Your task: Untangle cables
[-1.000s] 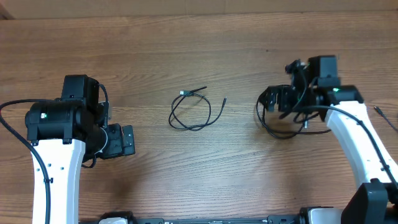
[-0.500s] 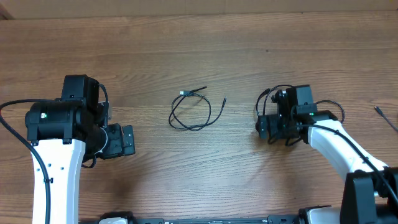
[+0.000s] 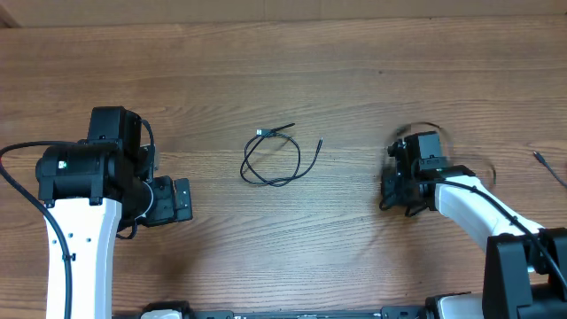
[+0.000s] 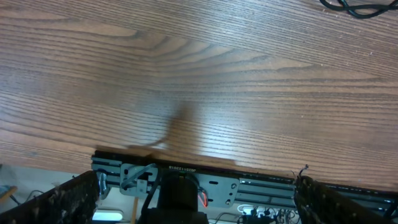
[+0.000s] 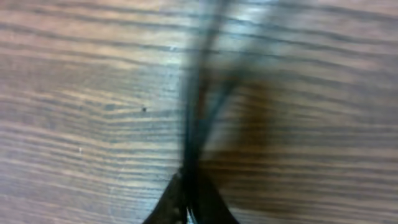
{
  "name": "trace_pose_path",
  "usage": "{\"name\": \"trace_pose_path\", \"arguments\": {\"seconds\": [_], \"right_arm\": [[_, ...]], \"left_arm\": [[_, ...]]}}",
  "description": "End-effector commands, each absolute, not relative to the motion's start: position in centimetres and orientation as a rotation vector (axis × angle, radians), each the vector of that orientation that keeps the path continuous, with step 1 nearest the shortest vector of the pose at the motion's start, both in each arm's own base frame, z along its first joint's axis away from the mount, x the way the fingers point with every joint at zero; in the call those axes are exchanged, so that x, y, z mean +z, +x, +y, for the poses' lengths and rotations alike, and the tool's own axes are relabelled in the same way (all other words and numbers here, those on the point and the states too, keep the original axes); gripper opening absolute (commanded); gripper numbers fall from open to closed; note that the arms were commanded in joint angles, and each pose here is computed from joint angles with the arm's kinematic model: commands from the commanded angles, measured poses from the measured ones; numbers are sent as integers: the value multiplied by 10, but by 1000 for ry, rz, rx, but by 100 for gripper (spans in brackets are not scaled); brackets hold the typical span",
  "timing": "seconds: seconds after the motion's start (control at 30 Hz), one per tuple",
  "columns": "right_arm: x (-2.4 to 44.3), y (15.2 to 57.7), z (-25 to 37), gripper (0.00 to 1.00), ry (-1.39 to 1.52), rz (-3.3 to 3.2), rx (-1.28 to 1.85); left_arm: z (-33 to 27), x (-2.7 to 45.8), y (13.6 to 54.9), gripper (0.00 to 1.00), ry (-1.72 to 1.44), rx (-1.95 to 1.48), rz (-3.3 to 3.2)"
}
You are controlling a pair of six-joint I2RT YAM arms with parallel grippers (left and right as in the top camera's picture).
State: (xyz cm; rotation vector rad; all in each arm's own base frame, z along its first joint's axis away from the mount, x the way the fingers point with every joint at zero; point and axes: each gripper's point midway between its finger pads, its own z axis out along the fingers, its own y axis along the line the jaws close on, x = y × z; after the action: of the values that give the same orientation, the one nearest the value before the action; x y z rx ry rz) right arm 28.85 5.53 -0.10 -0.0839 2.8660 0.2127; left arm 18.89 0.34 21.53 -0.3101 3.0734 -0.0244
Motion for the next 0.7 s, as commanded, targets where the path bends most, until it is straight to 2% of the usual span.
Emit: {"name": "trace_pose_path", "arguments": {"seconds": [0.0,0.27,0.5,0.67], "right_arm": [[-4,287,59,4,-50,2878,249],[56,352,64,4,-17,2706,268],[150,416,61,4,4,2492,272],[225,453,29,4,81,2310,200]], "left_arm": [[4,218,191,99,-288,-35,3067],[4,218,191,100,-288,-35,3067],[4,218,191,100,-288,-35,3067],[4,218,191,100,-288,-35,3067]]}}
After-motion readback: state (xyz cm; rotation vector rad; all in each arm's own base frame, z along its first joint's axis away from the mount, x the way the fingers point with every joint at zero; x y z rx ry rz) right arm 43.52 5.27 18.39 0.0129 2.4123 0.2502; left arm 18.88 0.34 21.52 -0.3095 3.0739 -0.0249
